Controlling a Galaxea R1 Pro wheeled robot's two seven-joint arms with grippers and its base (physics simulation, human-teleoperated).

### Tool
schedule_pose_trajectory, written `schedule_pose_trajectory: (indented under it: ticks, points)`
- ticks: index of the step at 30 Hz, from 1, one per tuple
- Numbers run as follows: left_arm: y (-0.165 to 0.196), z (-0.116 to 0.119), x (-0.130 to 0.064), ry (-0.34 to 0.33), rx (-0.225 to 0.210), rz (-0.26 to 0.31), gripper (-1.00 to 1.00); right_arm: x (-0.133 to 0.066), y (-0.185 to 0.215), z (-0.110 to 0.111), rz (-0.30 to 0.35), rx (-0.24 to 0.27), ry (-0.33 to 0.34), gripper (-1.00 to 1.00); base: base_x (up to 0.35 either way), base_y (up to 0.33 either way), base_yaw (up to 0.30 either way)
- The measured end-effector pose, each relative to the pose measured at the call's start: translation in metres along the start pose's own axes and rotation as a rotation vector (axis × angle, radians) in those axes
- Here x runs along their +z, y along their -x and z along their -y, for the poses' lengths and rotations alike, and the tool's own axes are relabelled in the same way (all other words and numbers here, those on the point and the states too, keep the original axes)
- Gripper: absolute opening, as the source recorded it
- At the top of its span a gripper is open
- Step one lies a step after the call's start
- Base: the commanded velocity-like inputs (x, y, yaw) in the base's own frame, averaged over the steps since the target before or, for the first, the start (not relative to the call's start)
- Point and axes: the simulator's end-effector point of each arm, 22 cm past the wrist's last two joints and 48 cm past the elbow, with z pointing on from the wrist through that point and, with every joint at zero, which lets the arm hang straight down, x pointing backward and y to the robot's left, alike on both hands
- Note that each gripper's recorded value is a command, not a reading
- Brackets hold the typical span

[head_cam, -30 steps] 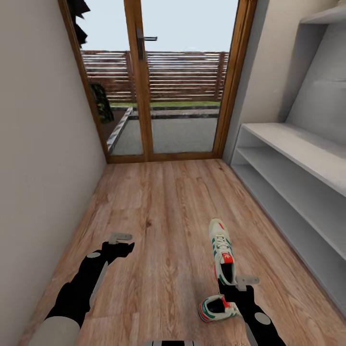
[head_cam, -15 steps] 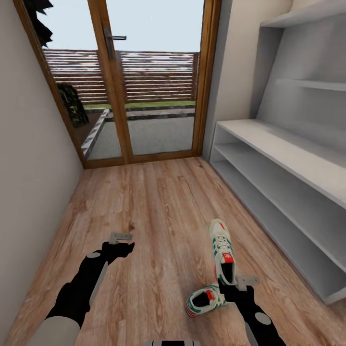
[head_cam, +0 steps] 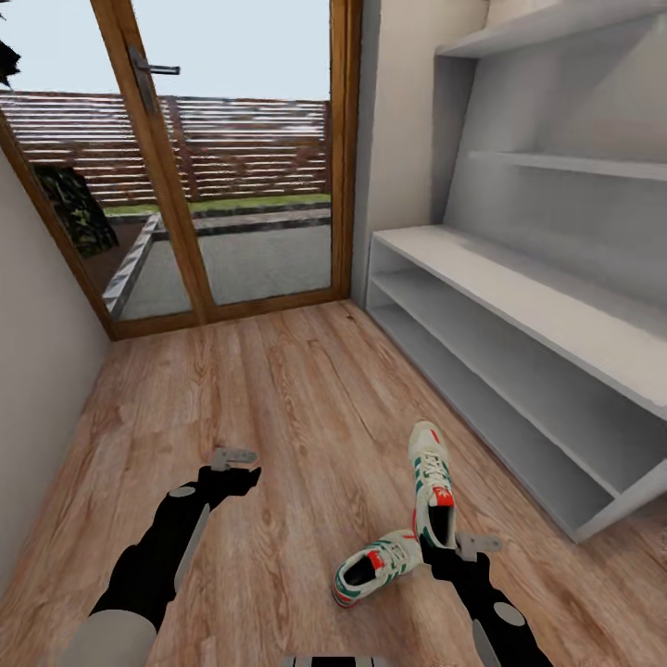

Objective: Pick up the two gym shoes and the two sandals from the corridor floor and place them onto the hallstand (shoe rack) in the corridor, making sure they are on the rack and not on the floor. Arrange them so the two gym shoes are next to each other and the two sandals are next to each other.

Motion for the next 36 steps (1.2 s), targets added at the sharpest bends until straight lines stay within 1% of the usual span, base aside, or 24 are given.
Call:
schedule_pose_trajectory:
  ticks: [8, 10, 18, 22, 26, 32, 36]
  points:
    - [0.001, 0.013, 0.001, -0.019, -0.008, 0.002, 1.00, 0.000, 0.001, 0.000, 0.002, -0.001, 0.000, -1.00, 0.078, 0.082, -0.286]
    - [0.002, 0.019, 0.001, -0.026, -0.012, 0.003, 1.00, 0.000, 0.001, 0.001, 0.002, -0.001, -0.001, -1.00, 0.228, 0.226, -0.288]
    - [0.004, 0.021, 0.000, -0.028, -0.012, 0.008, 1.00, 0.000, 0.001, 0.000, 0.002, -0.002, 0.000, -1.00, 0.241, 0.251, -0.288]
    - [0.006, 0.027, 0.000, -0.037, -0.016, 0.013, 1.00, 0.000, 0.001, 0.000, 0.001, -0.002, 0.000, -1.00, 0.206, 0.281, -0.289]
    - [0.007, 0.032, 0.000, -0.042, -0.020, 0.014, 1.00, 0.000, 0.000, -0.001, 0.000, -0.002, 0.002, -1.00, 0.047, 0.299, -0.289]
    - [0.007, 0.032, 0.000, -0.042, -0.019, 0.013, 1.00, 0.000, 0.000, -0.001, 0.000, -0.002, 0.002, -1.00, 0.001, 0.294, -0.289]
    - [0.006, 0.032, 0.000, -0.042, -0.018, 0.013, 1.00, 0.000, 0.001, 0.000, 0.000, -0.001, 0.001, -1.00, 0.000, 0.098, -0.289]
